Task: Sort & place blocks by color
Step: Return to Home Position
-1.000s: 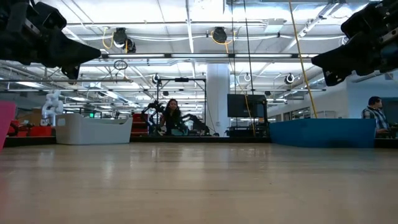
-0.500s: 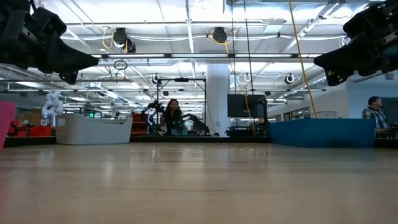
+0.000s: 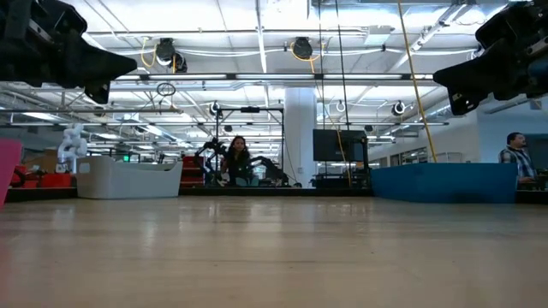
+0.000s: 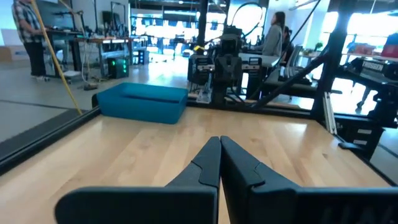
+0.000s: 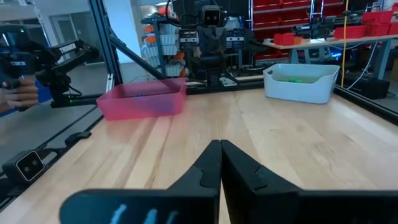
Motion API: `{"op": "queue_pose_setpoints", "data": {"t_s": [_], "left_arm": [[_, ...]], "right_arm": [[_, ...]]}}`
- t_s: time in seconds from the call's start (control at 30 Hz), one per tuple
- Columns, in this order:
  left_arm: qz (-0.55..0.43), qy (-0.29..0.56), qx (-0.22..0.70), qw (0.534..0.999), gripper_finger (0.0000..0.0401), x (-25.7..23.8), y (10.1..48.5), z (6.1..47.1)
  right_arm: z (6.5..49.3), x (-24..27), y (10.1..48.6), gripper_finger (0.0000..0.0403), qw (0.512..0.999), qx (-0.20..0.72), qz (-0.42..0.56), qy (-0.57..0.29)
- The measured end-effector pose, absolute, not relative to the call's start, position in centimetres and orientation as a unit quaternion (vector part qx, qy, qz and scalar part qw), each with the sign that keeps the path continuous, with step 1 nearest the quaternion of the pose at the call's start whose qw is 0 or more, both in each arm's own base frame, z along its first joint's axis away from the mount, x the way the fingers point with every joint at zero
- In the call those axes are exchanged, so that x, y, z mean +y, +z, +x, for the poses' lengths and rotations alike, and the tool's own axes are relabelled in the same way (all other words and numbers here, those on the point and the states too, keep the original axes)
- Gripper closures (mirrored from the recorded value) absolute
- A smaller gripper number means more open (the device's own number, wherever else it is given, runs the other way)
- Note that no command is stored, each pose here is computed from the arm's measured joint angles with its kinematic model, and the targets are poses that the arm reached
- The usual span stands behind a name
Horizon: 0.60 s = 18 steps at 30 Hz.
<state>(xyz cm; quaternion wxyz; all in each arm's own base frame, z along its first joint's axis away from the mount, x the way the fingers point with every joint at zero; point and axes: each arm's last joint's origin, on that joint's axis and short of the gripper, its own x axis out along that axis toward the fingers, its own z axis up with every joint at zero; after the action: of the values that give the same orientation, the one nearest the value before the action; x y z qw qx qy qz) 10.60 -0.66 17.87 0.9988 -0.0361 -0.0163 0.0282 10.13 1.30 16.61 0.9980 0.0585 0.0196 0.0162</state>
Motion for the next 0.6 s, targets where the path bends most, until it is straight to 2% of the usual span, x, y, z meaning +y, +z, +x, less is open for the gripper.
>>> {"op": "queue_pose_setpoints", "data": {"t_s": [0.4,0.6], "left_arm": [[-0.033,0.024,-0.021,0.999,0.0396,-0.7,17.2,10.7],[-0.03,0.026,0.005,0.999,0.0396,-0.7,16.7,10.8]], "right_arm": [[10.1,1.3,16.4,0.0403,0.997,0.032,0.064,0.015],[10.1,1.3,16.5,0.0403,0.998,0.02,0.061,0.011]]}}
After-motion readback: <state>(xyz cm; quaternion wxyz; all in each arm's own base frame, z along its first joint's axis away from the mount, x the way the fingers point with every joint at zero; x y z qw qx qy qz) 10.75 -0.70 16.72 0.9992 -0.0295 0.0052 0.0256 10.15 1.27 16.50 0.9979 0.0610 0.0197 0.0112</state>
